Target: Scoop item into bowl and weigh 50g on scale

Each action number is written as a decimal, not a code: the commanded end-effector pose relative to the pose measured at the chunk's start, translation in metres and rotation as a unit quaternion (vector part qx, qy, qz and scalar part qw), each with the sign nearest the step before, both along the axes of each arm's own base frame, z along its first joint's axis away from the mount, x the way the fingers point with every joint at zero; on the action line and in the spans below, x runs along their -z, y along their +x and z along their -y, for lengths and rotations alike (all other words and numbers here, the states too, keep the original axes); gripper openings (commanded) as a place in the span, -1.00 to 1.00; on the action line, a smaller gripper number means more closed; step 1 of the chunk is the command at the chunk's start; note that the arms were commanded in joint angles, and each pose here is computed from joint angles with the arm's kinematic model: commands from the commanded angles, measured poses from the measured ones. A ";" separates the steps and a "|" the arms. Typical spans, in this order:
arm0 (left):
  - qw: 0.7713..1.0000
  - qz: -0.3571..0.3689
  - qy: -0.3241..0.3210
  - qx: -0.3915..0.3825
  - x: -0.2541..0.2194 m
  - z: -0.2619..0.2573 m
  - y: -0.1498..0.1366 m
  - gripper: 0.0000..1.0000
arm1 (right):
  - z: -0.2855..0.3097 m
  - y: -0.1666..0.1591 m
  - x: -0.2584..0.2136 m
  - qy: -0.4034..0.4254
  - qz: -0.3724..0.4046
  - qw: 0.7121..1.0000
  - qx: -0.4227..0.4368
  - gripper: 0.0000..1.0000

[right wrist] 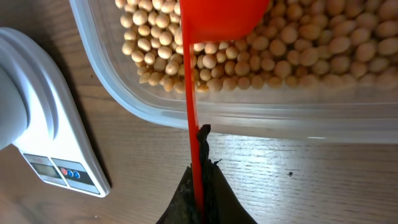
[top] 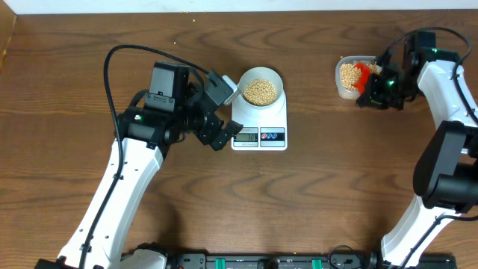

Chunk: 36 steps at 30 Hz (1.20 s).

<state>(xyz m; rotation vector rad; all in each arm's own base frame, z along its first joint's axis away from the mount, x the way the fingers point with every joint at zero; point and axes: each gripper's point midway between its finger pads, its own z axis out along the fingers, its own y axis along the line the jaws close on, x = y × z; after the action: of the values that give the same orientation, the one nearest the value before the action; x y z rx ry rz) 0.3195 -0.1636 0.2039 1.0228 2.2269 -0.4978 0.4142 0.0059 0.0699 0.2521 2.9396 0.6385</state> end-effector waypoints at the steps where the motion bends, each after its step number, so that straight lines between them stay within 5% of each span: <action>1: 1.000 -0.002 -0.003 0.006 0.001 0.002 -0.002 0.96 | -0.004 -0.005 0.007 0.018 -0.009 1.000 -0.007 -0.97; 36: 1.000 -0.003 -0.003 0.006 0.001 0.002 -0.002 0.96 | -0.005 0.006 -0.011 0.103 0.045 0.994 -0.017 -0.98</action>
<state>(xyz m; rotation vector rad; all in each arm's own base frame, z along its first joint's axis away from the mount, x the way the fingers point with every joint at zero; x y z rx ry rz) 0.3195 -0.1636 0.2039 1.0228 2.2269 -0.4978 0.4203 0.0086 0.0822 0.2076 2.8188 0.8798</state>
